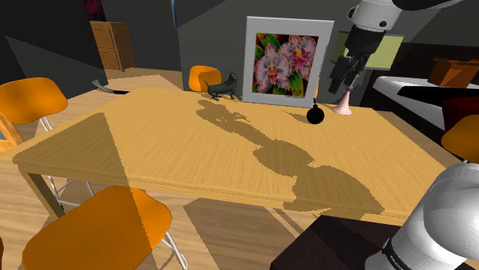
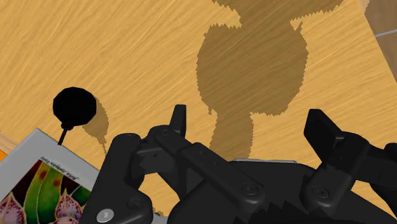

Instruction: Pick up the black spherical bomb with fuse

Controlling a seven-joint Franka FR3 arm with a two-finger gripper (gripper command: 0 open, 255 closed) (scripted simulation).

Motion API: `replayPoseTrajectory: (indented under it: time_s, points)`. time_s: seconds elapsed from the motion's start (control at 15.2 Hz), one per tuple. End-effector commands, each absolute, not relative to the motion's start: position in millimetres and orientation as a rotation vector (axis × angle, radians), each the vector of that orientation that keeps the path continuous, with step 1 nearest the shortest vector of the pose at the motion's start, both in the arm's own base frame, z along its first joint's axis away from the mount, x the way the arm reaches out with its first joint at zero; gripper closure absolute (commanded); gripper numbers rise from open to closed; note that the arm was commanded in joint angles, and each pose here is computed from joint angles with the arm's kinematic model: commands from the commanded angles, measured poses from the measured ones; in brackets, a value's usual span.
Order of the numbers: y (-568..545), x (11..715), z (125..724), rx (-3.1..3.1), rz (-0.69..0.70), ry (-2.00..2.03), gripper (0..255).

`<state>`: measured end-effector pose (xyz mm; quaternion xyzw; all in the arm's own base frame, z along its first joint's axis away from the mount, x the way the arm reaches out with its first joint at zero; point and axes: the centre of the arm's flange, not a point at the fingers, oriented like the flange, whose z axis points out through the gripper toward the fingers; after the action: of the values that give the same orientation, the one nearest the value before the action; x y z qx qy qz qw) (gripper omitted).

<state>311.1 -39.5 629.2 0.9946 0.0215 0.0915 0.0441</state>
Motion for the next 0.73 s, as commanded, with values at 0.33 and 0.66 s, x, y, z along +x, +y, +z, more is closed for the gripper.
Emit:
replayPoseTrajectory:
  time_s: [0.33,0.66]
  points:
    - [-84.7,349.0,602.6,3.020,0.257,0.075,0]
    - [-130.4,386.7,576.4,3.000,0.235,0.084,0]
